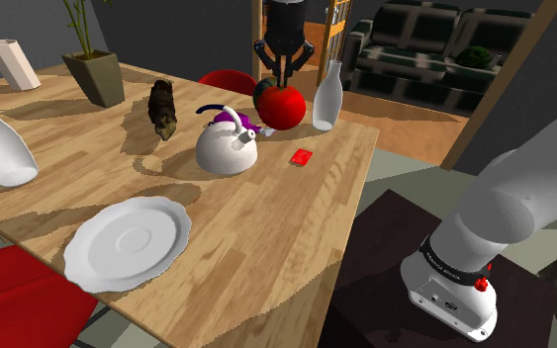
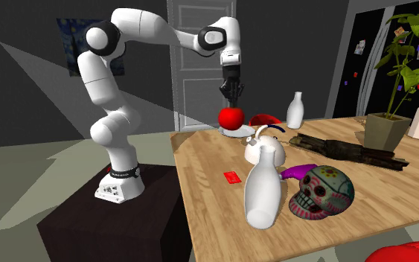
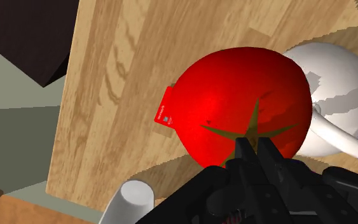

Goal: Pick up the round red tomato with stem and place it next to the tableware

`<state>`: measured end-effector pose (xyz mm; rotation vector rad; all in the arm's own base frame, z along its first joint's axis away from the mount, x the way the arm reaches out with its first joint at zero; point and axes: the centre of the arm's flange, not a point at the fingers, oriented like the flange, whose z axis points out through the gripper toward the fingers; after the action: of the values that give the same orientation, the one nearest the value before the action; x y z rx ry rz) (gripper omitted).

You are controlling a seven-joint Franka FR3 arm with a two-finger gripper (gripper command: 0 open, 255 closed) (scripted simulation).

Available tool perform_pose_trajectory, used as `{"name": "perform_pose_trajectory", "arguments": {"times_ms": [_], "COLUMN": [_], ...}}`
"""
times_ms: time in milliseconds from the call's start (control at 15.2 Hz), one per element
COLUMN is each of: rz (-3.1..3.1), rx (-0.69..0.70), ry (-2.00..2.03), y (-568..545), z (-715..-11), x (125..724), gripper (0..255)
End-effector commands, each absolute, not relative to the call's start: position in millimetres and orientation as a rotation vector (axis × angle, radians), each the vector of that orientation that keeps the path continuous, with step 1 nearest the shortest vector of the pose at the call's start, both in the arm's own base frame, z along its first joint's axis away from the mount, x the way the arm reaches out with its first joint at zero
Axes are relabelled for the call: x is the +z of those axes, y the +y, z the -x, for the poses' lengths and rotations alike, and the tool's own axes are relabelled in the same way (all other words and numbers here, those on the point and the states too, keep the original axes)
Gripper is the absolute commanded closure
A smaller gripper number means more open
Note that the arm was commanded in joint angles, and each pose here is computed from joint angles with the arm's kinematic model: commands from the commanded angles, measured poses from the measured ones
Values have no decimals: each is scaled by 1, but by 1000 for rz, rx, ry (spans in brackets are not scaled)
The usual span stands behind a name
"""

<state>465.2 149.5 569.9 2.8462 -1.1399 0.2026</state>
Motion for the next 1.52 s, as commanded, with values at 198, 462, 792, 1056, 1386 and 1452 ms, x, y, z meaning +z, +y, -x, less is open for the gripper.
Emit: {"name": "perform_pose_trajectory", "arguments": {"times_ms": [198,462,792,1056,1386,1452], "rz": [-2845,-2845,-2845,-2845,-2845,-2845], "rx": [203,203,203,203,203,203], "ry": [-1143,-1143,-1143,-1143,-1143,-1143], "y": [216,267,331,365,365,365], "z": [-447,-433,-417,-408,-408,-408], "x": [571,571,571,561,534,529], "gripper": [255,255,255,255,255,255]}}
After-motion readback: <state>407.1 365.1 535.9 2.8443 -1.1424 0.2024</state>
